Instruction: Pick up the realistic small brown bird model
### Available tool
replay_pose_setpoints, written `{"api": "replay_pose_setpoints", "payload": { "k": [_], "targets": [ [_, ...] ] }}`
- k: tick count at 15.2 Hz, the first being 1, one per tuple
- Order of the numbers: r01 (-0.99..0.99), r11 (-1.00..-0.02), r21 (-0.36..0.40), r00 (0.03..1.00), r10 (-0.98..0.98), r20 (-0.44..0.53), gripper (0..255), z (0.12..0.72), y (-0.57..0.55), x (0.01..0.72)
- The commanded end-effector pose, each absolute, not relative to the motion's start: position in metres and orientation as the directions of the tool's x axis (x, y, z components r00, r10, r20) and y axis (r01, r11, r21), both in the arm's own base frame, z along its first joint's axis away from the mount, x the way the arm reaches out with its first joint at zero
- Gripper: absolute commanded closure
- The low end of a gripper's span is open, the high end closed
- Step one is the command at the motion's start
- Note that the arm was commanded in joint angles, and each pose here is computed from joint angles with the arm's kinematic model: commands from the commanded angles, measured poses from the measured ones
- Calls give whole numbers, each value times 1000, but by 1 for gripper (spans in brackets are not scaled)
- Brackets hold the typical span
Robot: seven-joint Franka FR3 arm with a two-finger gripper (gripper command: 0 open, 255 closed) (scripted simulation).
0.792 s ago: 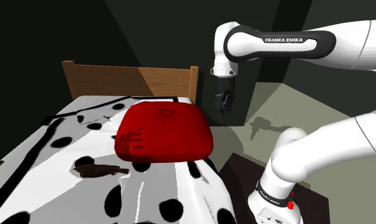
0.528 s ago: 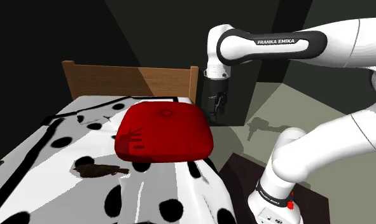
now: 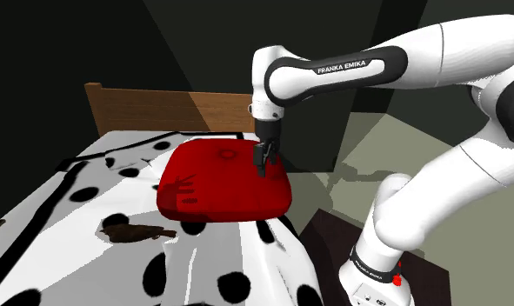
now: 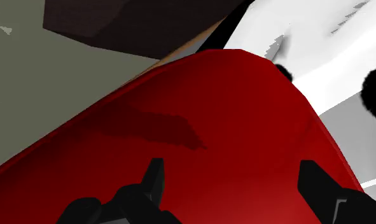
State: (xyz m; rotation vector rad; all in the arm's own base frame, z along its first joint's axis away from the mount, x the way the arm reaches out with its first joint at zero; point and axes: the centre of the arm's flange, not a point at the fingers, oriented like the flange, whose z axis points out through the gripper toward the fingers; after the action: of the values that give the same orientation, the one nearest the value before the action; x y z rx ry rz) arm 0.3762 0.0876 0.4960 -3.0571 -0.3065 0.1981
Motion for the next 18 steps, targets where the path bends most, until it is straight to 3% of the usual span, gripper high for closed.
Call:
{"api": "replay_pose_setpoints", "payload": {
  "k": [1, 18],
  "targets": [
    [222, -972, -75, 968, 229, -104, 0, 486, 107, 393],
    [448, -893, -46, 894, 447, 23, 0, 429, 284, 499]
  ]
}}
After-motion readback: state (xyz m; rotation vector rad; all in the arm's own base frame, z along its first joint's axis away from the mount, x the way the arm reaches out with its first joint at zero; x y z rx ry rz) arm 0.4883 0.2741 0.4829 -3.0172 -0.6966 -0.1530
